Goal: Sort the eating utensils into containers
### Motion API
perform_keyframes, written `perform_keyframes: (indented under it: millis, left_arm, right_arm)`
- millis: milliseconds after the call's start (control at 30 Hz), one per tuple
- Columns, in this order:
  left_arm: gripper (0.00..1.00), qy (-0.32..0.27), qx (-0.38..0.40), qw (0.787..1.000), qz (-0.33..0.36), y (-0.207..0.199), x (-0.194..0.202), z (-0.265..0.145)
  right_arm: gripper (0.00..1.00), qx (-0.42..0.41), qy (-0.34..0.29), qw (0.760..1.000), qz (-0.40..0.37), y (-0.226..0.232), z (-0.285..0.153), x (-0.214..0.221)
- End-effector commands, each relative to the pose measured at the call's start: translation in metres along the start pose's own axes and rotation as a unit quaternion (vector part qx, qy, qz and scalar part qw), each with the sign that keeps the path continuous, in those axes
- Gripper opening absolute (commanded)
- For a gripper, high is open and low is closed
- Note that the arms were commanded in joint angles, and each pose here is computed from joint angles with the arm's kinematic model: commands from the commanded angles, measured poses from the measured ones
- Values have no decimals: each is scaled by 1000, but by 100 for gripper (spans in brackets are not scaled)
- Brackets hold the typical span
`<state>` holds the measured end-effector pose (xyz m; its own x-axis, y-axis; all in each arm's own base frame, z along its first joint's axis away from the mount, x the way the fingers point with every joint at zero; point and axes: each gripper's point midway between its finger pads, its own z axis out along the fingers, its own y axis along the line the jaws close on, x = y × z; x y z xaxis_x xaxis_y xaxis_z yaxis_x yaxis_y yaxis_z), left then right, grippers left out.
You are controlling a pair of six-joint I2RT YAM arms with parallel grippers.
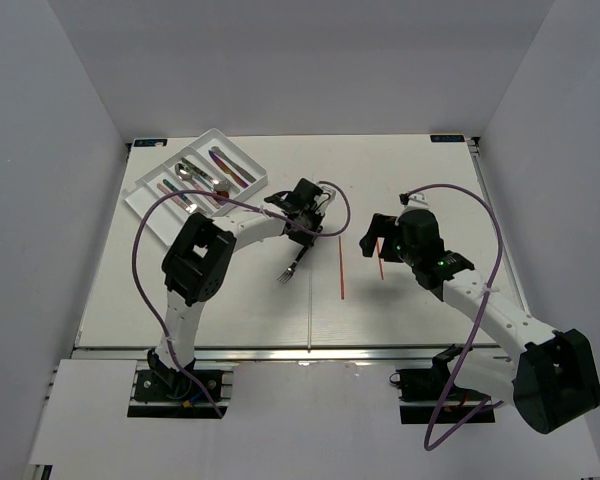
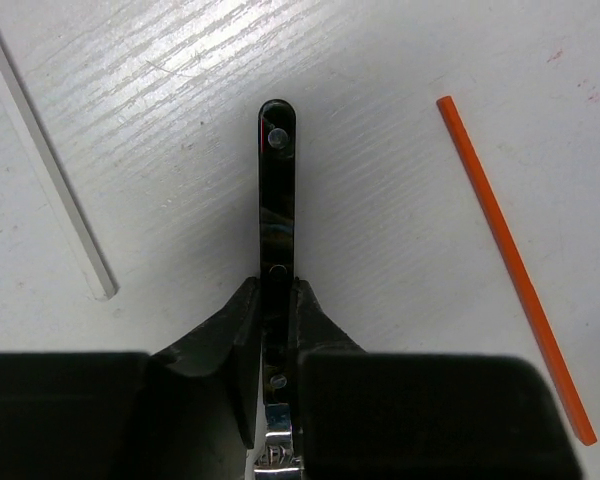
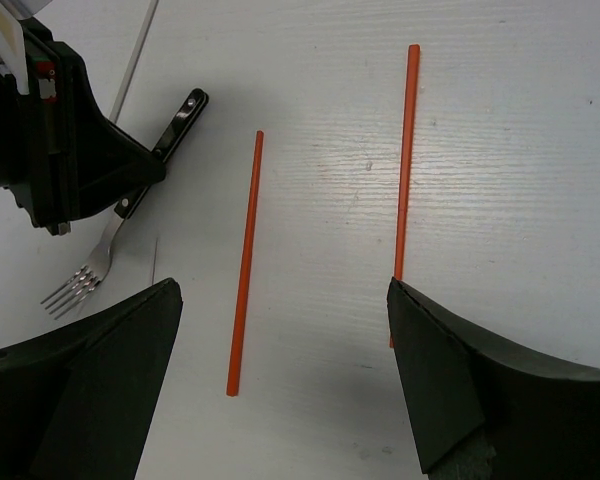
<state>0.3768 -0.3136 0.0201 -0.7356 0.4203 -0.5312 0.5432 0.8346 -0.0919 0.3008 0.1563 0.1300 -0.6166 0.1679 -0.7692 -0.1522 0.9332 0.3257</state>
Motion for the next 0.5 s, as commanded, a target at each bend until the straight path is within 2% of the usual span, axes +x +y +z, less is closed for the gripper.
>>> perform_keyframes:
  millis: [0,67,167,267,367,400,433,467]
  left_arm:
    - [6,6,-21,1000,10,1,-4,-3]
    - [0,1,-37,999,11,4,-14,-19]
    - [0,-27,-53,998,2,5,-37,-48]
    - [0,-86,-93,992,-28,20,-69,-92]
    - [0,-138,-145,972,-123,76,-91,-133]
    - [0,-158,-151,960,-174,96,-97,-140]
    - [0,-181,-179,939,-231,144,-97,-160]
    - [0,-183,-195,925,-270,170,-86,-162]
  right_arm:
    - [88,-14,-21,1000,-6,8,0,-15]
    - [88,-14,-20,1000,-6,8,1,-15]
    - [88,-13,-19,1000,-7,7,1,-14]
    - [88,-13,-19,1000,-6,7,1,-14]
    - [88,-13,-19,1000,-5,7,1,-14]
    - [88,-14,-19,1000,-6,7,1,-14]
    - [88,-15,-19,1000,-5,8,1,-14]
    - [88,-16,-19,1000,-6,8,1,-14]
